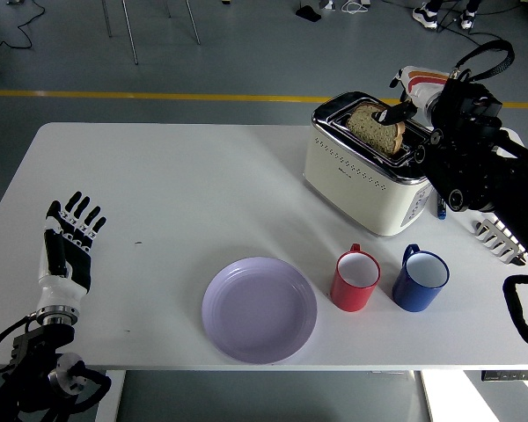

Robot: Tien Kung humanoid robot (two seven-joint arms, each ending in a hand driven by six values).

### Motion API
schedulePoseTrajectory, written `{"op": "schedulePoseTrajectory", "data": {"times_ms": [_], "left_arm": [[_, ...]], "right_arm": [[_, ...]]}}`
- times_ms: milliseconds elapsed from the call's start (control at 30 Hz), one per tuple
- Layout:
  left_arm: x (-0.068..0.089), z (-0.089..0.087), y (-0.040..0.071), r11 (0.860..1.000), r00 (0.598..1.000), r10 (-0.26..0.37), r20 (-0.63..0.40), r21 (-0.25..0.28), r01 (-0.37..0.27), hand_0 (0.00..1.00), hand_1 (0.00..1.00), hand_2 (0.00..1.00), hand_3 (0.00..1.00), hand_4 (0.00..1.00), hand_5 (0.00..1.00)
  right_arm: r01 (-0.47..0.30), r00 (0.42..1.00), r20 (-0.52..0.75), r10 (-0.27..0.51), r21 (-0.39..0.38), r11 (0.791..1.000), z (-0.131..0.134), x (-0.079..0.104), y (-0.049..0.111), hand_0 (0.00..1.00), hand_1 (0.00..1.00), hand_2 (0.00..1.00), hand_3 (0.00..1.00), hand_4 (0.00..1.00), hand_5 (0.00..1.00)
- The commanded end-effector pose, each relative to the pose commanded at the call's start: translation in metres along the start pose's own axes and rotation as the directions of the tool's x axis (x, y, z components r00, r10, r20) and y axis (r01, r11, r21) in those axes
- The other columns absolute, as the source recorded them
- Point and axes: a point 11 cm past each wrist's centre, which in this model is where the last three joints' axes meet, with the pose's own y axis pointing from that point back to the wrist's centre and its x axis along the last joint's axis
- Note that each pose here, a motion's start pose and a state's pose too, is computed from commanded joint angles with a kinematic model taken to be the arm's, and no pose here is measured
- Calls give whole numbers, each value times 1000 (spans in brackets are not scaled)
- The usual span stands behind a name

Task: Push plate across desktop,pick up the break from the machine,place the break in the plate

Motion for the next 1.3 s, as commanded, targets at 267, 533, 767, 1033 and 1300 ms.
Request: {"op": "schedulePoseTrajectory", "data": {"times_ms": [267, 533, 767, 1033, 1300], "left_arm": [[0, -1, -1, 1000, 1000, 2, 3, 1, -2, 800, 848, 912, 848, 607, 998], [2, -1, -1, 1000, 1000, 12, 9, 0, -12, 800, 849, 912, 848, 605, 998], [3, -2, -1, 1000, 1000, 15, 9, 2, -15, 800, 850, 911, 846, 601, 998], [3, -2, -1, 1000, 1000, 18, 10, -1, -18, 800, 851, 912, 846, 596, 998], [6, -4, 1, 1000, 1000, 23, 14, 6, -23, 802, 851, 912, 847, 596, 998]], "right_arm": [[27, 999, 43, -27, 2, 1000, 2, -8, 0, 414, 493, 489, 645, 807, 370], [54, 994, 93, -57, 30, 998, -4, -16, 1, 371, 451, 461, 609, 803, 363], [35, 996, 78, -38, 36, 999, -5, -15, 2, 292, 393, 426, 544, 772, 324], [45, 997, 67, -48, 40, 998, -4, -20, 2, 204, 312, 400, 458, 660, 204], [53, 995, 78, -58, 59, 997, -7, -22, 3, 191, 313, 391, 447, 594, 156]]}}
